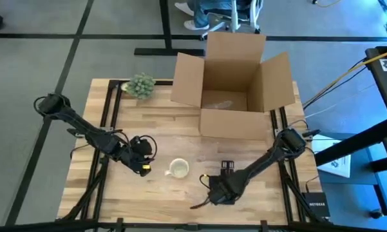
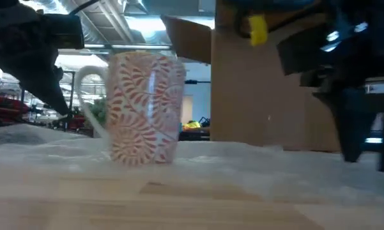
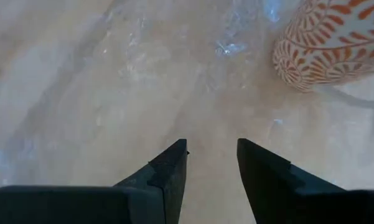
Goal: Wrap mug
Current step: Wrap the orange patterned mug with the bubble wrap
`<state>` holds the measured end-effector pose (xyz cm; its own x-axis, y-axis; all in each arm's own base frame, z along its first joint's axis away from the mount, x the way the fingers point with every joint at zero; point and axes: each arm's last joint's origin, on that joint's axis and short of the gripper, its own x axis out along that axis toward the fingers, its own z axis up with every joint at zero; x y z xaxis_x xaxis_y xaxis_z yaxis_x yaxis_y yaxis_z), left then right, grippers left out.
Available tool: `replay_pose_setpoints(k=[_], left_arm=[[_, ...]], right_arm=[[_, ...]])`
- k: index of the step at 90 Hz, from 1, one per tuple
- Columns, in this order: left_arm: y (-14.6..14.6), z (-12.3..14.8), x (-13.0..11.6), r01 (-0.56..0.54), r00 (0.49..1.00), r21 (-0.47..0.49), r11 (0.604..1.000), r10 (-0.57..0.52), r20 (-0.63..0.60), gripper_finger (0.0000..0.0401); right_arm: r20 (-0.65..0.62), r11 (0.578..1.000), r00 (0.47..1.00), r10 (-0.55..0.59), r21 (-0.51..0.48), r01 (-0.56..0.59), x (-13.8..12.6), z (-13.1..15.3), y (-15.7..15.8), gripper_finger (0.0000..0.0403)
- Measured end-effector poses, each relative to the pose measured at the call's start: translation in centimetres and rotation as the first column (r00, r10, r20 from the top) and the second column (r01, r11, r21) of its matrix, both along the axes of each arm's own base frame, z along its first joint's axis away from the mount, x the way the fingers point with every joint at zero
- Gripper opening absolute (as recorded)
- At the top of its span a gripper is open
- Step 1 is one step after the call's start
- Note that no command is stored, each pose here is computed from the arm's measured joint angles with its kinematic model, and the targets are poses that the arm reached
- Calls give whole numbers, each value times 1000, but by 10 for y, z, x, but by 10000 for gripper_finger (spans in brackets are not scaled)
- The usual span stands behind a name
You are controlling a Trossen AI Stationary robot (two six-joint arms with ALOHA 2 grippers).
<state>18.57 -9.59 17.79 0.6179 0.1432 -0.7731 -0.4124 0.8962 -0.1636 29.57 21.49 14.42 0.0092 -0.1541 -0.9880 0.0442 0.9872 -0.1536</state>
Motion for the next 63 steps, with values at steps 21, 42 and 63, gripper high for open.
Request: replay_pose_setpoints(k=[21, 42, 63], left_arm=[[-2, 3, 4, 24, 999, -1, 1000, -24, 46, 125], [-2, 4, 5, 24, 998, -6, 1000, -24, 55, 125], [-3, 5, 7, 42, 996, -3, 999, -42, 79, 125]], right_arm=[[46, 989, 988, -145, 28, 144, -26, 33, 14, 183], [184, 949, 932, -314, 24, 315, -55, 64, 16, 183], [173, 796, 779, -602, 206, 569, -96, 40, -5, 183]])
